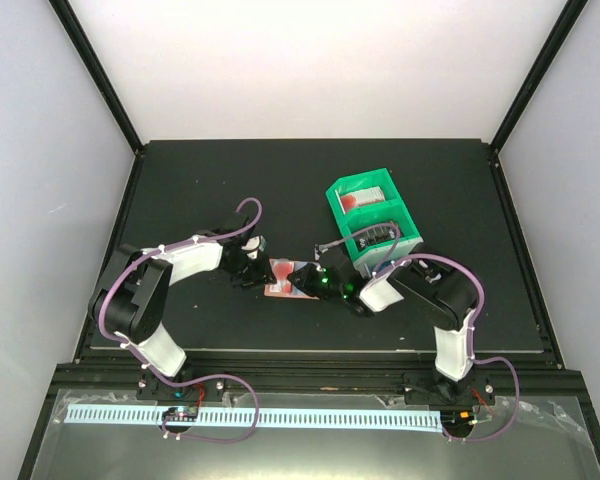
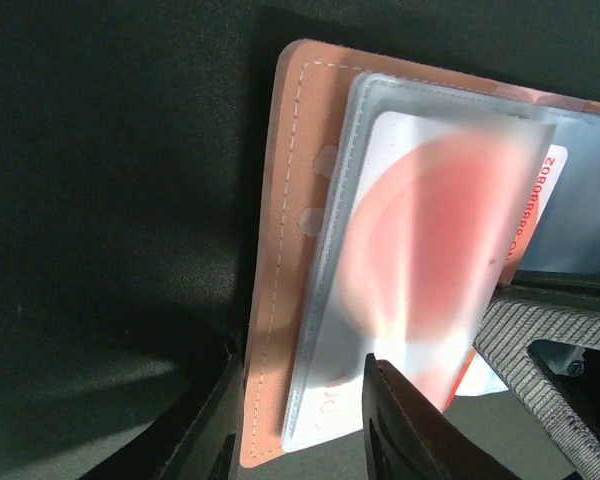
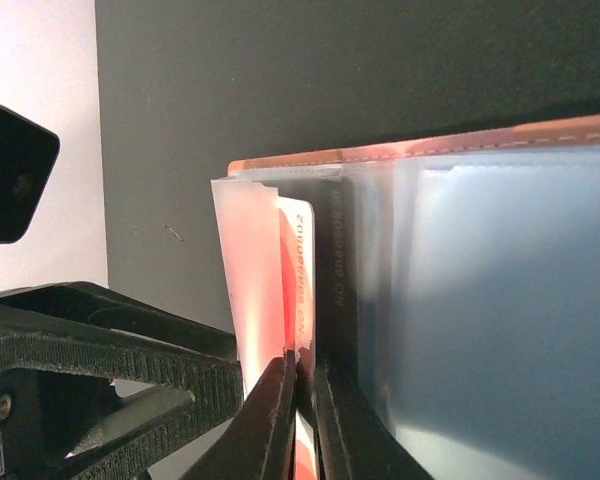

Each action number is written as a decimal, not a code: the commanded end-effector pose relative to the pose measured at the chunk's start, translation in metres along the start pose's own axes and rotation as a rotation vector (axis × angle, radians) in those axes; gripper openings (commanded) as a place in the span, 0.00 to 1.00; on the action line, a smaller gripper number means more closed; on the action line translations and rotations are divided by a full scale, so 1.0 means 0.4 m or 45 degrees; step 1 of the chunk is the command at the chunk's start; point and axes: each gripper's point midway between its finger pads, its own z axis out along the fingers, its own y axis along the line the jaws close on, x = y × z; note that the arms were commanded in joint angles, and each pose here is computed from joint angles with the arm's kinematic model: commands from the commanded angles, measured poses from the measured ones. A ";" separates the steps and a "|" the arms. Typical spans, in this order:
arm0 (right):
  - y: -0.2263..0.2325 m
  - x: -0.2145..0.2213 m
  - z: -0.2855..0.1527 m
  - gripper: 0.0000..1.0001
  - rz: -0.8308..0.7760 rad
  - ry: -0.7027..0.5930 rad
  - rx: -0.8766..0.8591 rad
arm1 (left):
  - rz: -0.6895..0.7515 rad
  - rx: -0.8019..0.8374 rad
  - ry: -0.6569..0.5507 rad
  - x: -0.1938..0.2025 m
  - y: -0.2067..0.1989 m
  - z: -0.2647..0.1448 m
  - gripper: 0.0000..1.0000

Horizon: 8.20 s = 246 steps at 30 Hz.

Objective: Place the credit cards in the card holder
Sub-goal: Insert the credit card into the card holder, then pick up the credit card from the storage box, then insert the credit card into the card holder.

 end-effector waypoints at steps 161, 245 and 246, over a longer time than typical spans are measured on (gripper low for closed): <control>0.448 -0.352 -0.509 0.01 -0.779 -0.274 -0.192 | 0.526 0.863 -0.642 0.082 -0.323 -0.474 0.99; 0.171 -0.095 -0.534 0.55 -0.553 -0.117 -0.129 | 0.406 0.557 -0.509 0.107 -0.292 -0.191 0.02; 0.154 -0.096 -0.521 0.55 -0.551 -0.120 -0.076 | 0.385 0.510 -0.499 0.103 -0.267 -0.178 0.02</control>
